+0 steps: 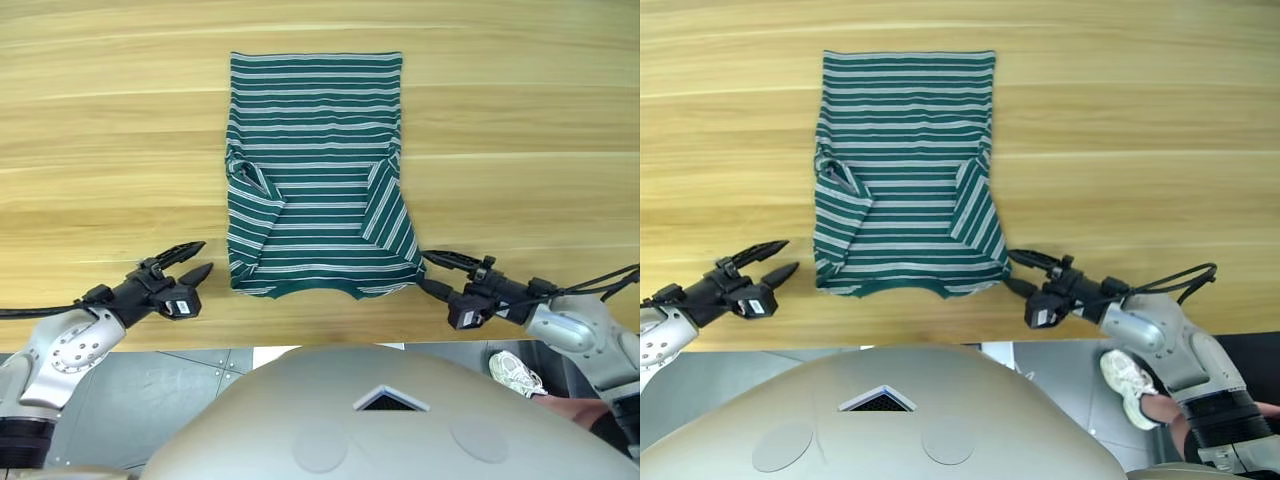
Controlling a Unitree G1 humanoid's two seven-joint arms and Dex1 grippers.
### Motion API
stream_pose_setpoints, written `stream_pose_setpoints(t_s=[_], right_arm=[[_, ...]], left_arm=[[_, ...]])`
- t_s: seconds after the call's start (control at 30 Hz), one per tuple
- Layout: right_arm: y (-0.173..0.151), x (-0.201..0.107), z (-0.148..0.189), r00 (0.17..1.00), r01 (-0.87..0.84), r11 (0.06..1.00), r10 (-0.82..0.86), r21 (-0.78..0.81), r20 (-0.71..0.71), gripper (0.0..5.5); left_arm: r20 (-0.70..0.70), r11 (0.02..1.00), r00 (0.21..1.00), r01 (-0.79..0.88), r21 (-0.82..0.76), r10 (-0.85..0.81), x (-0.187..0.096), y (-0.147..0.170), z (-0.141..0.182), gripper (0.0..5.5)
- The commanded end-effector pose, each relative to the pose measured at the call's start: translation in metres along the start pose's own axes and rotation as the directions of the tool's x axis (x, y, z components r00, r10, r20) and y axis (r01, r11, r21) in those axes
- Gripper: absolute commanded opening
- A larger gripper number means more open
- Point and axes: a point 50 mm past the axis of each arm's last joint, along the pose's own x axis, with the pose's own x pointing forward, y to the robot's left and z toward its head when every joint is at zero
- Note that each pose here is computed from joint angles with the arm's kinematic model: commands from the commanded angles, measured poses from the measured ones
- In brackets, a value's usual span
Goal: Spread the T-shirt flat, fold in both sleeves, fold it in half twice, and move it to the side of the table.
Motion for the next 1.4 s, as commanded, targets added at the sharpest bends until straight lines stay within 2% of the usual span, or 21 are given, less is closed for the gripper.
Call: stream_pose_setpoints(t_s=[0.03,0.33,0.7,0.9,1.23,1.3,1.4], right_arm=[[0.004,0.003,-0.005,0.998,-0.056,0.998,0.056,-0.01,-0.036,2.76],[-0.001,0.005,-0.007,0.998,-0.049,0.998,0.048,-0.028,-0.037,2.76],[-0.004,0.008,-0.012,0.998,-0.042,0.998,0.04,-0.044,-0.044,2.76],[-0.004,0.01,-0.013,0.998,-0.039,0.998,0.037,-0.043,-0.042,1.79],[-0.003,0.012,-0.011,0.999,-0.027,0.999,0.026,-0.033,-0.039,0.01],[-0.002,0.013,-0.011,0.999,-0.027,0.999,0.025,-0.031,-0.039,0.0],[-0.003,0.014,-0.011,0.999,-0.024,0.999,0.022,-0.032,-0.038,0.0]], left_arm=[[0.048,0.972,0.971,0.234,-0.025,-0.233,0.012,-0.035,0.01,2.33],[0.097,0.943,0.94,0.332,-0.032,-0.327,0.005,-0.047,0.021,2.33],[0.09,0.913,0.91,0.407,-0.007,-0.405,-0.001,-0.051,0.016,2.33],[0.122,0.899,0.893,0.437,-0.002,-0.434,0.001,-0.058,0.021,2.33],[0.148,0.863,0.853,0.505,0.014,-0.501,0.001,-0.067,0.021,0.38],[0.152,0.859,0.848,0.511,0.017,-0.507,0.001,-0.068,0.021,0.04],[0.154,0.855,0.844,0.518,0.017,-0.514,0.001,-0.07,0.021,0.04]])
